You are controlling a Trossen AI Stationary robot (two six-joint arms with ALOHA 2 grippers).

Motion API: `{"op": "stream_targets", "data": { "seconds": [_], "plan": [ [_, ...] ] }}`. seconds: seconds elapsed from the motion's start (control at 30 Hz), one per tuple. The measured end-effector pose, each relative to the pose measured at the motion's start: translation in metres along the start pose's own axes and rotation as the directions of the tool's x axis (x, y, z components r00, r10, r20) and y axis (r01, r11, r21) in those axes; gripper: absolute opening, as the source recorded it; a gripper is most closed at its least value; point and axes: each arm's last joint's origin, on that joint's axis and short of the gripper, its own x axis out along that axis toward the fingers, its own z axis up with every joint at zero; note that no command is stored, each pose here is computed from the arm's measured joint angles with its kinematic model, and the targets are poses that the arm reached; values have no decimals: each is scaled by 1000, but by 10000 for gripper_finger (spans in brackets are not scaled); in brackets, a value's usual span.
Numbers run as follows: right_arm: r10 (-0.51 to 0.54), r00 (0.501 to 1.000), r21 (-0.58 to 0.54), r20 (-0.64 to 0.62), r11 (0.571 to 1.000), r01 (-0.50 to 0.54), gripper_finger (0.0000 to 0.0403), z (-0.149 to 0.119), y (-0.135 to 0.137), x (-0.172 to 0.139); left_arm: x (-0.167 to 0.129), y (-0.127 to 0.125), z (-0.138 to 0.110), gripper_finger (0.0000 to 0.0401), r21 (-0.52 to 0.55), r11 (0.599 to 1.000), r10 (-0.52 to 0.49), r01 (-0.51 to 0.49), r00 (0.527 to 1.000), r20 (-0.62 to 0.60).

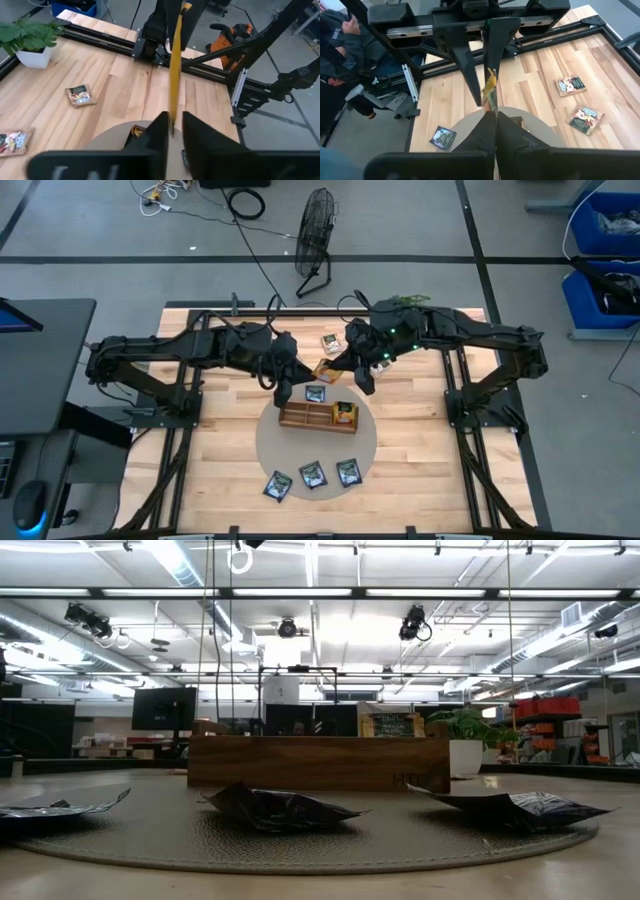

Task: Pick & Place Tea
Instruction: Put the yellow tea bag into the right section of the wooden organizer

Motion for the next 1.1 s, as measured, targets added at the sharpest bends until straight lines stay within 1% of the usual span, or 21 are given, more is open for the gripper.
{"op": "stream_targets", "data": {
  "seconds": [0.1, 0.23, 0.33, 0.4, 0.5, 0.53, 0.67, 0.73, 0.83, 0.87, 0.93, 0.97, 1.0, 1.1],
  "plan": [
    [-29, 1000, 1, -9, 1000, 29, 3, -2, 0, -5, 0, 1, -1, 106, 1, 1000, 6, -6, 1000, -15],
    [-93, 994, 7, -63, 996, 94, 2, -9, -1, -18, -1, 7, -5, 168, -13, 1000, 27, -28, 998, -63],
    [-139, 984, 6, -110, 990, 141, 1, -15, -3, -27, -2, 13, -6, 200, -9, 999, 52, -53, 994, -91],
    [-162, 978, 6, -134, 986, 164, 1, -18, -4, -28, -3, 15, -6, 211, -12, 998, 61, -62, 994, -91],
    [-174, 966, 0, -189, 984, 178, 1, -23, -4, -22, -6, 16, -3, 214, -8, 998, 63, -63, 996, -68],
    [-174, 964, -3, -200, 984, 177, 1, -24, -3, -19, -7, 16, -1, 212, -3, 998, 59, -59, 997, -42],
    [-173, 951, -19, -255, 985, 174, 0, -29, -2, -2, -16, 11, 10, 197, 3, 997, 71, -71, 994, 79],
    [-174, 943, -37, -283, 985, 171, 0, -31, -1, 6, -25, 7, 15, 188, 24, 997, 69, -73, 989, 134],
    [-168, 932, -47, -321, 986, 161, 0, -36, -1, 21, -37, 4, 21, 175, 34, 998, 45, -54, 974, 222],
    [-160, 929, -49, -333, 987, 153, 0, -39, -1, 26, -41, 3, 23, 172, 35, 999, 28, -39, 961, 274],
    [-145, 925, -52, -350, 989, 135, 0, -43, 0, 35, -46, 0, 19, 165, 44, 999, -14, 0, 943, 332],
    [-141, 922, -53, -361, 990, 131, 0, -46, 0, 39, -50, -2, 20, 162, 52, 998, -43, 25, 921, 388],
    [-135, 917, -54, -376, 991, 124, 0, -50, 0, 44, -53, -2, 17, 159, 51, 998, -53, 35, 910, 412],
    [-121, 917, -55, -379, 993, 108, 0, -64, -1, 58, -59, 3, -1, 150, 28, 999, -52, 44, 908, 416]
  ]
}}
